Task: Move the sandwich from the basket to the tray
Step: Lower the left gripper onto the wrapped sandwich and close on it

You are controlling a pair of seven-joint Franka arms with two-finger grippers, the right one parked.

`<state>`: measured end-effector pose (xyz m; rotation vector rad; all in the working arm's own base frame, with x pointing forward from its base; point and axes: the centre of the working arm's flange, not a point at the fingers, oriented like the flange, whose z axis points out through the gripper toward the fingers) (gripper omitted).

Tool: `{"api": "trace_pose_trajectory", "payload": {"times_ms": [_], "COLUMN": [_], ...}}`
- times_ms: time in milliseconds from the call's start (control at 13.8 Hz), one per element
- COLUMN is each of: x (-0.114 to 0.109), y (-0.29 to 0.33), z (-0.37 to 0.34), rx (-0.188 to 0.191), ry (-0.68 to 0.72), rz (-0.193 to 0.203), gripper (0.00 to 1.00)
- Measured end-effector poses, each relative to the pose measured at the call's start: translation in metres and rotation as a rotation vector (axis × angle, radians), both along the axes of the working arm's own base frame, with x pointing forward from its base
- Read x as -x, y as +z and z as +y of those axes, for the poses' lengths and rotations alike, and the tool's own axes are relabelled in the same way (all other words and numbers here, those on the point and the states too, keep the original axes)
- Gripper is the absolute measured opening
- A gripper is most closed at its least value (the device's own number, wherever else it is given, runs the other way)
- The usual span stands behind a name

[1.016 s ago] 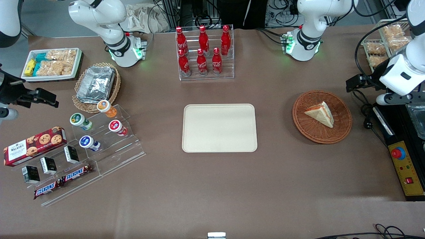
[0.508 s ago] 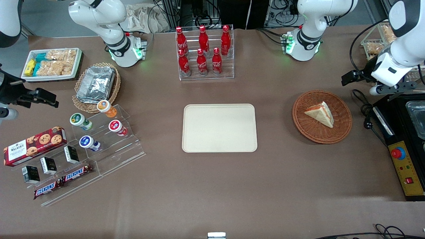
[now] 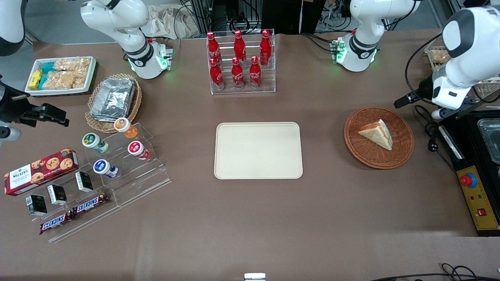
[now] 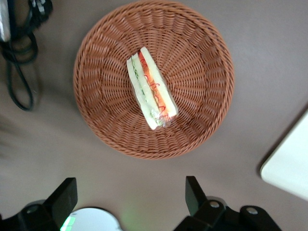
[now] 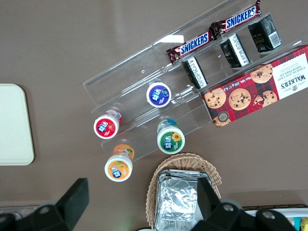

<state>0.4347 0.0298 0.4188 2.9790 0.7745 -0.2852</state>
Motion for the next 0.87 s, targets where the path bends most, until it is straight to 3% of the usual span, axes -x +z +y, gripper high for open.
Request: {"api": "trace_pose_trajectory", "payload": {"times_ms": [218,435,871], "x": [-0.002,-0.006,-0.015], "y": [-0.046,-0.084,-0.143], "z": [0.004,0.025,0.039], "rx": [0.003,0.083,0.156], "ry": [0.164,0.341,0.510], "rz": [0.016,0.052,0.077], "gripper": [1.00,1.00,1.00]}}
